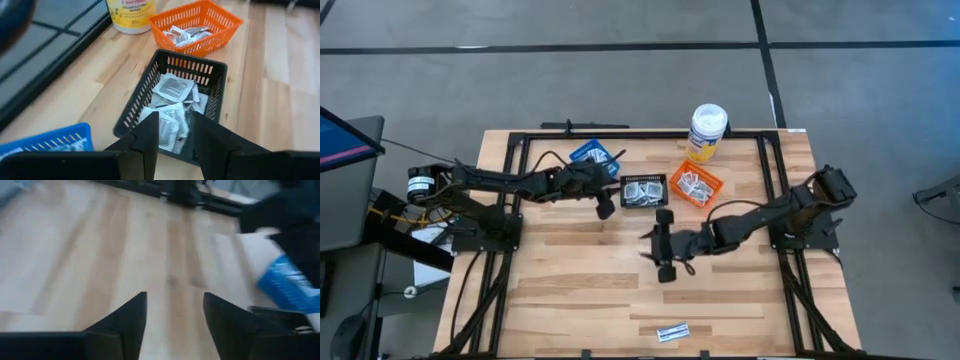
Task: Pick & Place First Aid Supplies
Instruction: Put the bandage into the blue container
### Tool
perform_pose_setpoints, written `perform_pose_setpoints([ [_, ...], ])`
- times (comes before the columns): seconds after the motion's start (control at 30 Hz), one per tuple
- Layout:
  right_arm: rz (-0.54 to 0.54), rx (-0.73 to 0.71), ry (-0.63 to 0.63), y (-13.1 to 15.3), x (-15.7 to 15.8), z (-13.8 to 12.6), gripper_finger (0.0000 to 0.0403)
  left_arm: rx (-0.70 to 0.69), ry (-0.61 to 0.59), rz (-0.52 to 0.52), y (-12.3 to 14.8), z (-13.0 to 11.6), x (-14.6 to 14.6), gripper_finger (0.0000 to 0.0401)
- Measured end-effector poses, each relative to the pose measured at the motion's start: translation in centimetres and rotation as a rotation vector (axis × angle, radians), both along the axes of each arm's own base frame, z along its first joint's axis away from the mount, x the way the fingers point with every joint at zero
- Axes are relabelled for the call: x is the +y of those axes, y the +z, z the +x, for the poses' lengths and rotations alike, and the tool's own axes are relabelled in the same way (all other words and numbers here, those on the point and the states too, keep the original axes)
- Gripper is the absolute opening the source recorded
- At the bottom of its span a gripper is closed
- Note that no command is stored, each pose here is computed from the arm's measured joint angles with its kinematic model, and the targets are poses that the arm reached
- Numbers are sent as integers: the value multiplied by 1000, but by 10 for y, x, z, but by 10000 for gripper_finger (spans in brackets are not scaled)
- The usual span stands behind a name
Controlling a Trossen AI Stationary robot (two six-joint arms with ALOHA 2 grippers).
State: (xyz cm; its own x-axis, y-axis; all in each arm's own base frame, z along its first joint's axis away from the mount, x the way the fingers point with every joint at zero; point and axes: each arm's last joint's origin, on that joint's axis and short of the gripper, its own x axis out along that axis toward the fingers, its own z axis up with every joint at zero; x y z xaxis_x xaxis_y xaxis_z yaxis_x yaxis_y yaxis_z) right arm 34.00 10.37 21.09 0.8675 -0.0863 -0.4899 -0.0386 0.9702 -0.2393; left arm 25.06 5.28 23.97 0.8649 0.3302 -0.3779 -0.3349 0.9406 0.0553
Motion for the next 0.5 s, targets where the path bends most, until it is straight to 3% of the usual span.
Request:
perform_pose_setpoints([
  [0.17,216,25,44,14,38,-8,222,-38,7,-105,0,2,-10,112],
  [0.27,333,121,119,10,61,-21,229,-42,-36,-128,0,4,-23,112],
  [0.37,368,253,187,2,79,-38,229,-38,-102,-132,0,5,-40,112],
  [0.5,397,354,159,-7,92,-52,224,-34,-162,-133,0,5,-55,112],
])
